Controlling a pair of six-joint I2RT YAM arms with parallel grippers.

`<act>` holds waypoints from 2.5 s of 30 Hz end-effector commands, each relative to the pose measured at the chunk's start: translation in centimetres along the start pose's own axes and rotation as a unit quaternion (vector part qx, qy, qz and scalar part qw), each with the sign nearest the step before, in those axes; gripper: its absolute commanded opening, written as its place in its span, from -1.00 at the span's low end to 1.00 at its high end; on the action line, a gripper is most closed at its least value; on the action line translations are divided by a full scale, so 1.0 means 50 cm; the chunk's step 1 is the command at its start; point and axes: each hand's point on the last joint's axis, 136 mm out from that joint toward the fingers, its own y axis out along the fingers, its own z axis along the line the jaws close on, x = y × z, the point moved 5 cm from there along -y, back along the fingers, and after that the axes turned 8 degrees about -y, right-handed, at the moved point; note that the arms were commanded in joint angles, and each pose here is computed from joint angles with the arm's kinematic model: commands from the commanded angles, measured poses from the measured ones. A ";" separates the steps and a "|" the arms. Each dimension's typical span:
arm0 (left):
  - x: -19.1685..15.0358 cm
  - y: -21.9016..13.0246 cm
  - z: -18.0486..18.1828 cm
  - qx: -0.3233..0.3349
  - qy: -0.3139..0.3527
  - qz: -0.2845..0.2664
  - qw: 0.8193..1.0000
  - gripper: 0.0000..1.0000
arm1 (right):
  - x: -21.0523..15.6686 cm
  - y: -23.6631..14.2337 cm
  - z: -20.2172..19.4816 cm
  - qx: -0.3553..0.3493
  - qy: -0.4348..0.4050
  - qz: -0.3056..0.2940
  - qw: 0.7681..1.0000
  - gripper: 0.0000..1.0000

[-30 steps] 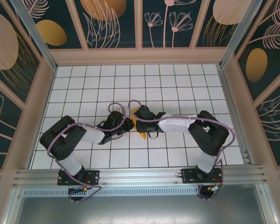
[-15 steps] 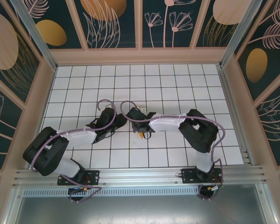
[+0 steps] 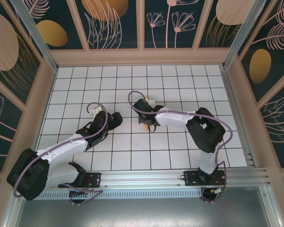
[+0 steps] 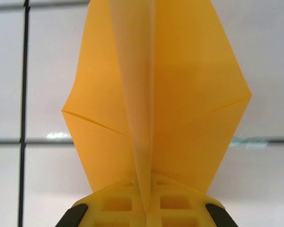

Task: Fold a paper plane with a square sheet of paper (pick it up from the middle)
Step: Move a paper plane to the center of the table, then reset both arms

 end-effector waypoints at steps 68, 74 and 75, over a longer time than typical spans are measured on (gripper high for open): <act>0.303 0.027 0.145 0.010 0.213 -0.347 0.914 0.97 | 0.035 -0.115 -0.612 -0.147 0.074 -0.399 0.902 0.83; 0.298 0.036 0.154 -0.001 0.213 -0.344 0.915 0.97 | 0.030 -0.098 -0.606 -0.130 0.063 -0.400 0.905 0.83; 0.297 0.036 0.153 -0.003 0.214 -0.343 0.915 0.97 | 0.030 -0.100 -0.604 -0.127 0.060 -0.402 0.905 0.83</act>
